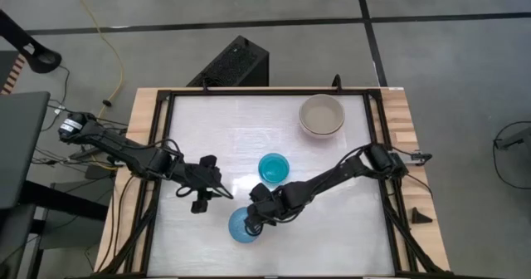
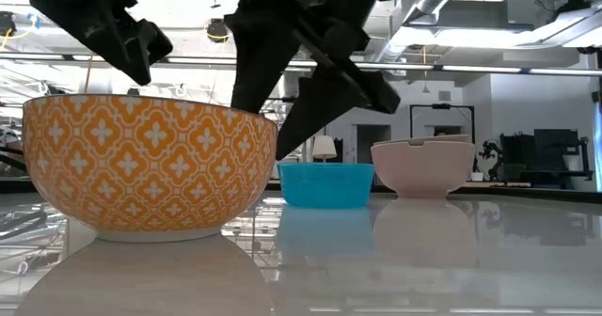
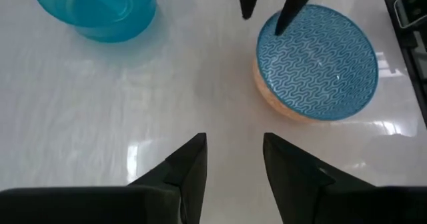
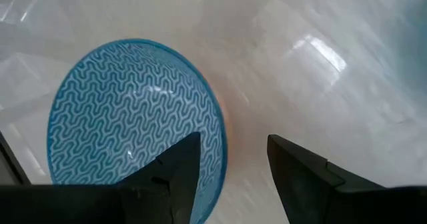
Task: Nest bowls inside each other
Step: Stack the blue-patterned bowl on top of the gray bowl
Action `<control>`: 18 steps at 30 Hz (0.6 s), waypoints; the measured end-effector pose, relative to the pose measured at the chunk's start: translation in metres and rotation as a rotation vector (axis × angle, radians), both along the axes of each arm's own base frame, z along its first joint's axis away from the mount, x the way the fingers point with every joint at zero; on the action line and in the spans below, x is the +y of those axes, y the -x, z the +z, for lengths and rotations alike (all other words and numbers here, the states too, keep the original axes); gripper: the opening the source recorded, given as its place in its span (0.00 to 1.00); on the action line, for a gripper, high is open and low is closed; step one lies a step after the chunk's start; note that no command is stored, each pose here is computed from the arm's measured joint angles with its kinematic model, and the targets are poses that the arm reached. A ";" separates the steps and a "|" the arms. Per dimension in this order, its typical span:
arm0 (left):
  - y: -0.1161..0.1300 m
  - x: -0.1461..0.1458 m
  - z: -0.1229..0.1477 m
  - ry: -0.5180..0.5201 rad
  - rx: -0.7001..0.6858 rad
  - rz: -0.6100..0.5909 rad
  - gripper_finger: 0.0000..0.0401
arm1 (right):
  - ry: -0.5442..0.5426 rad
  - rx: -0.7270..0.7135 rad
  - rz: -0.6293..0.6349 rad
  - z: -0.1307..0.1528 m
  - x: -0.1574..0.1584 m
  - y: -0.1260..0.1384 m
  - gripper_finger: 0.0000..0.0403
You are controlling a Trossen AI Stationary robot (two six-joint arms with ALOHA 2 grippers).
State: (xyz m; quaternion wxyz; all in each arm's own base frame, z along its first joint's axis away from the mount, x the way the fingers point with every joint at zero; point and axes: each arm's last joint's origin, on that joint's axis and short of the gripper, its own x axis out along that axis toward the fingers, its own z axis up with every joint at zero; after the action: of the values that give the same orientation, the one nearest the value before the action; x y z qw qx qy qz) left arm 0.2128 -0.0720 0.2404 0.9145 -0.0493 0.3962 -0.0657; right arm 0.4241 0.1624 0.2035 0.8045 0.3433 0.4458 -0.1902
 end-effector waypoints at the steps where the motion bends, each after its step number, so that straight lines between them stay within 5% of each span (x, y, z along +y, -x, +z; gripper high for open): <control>1: 0.000 0.000 0.000 0.005 0.001 0.005 0.34 | 0.000 -0.001 0.001 0.000 0.000 0.000 0.52; 7: 0.000 -0.001 0.000 0.014 0.004 0.010 0.34 | 0.004 0.000 0.001 0.000 0.002 0.000 0.52; 14: 0.000 -0.001 0.000 0.016 0.004 0.012 0.34 | 0.028 0.026 0.013 -0.032 0.006 -0.009 0.52; 18: 0.000 -0.001 0.000 0.017 0.000 0.011 0.34 | 0.012 0.012 -0.001 -0.037 0.005 -0.013 0.45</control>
State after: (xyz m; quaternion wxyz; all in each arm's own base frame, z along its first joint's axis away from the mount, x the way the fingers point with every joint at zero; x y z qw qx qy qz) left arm 0.2128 -0.0730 0.2405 0.9143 -0.0593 0.3956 -0.0641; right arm 0.4374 0.1678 0.1665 0.8039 0.3375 0.4493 -0.1951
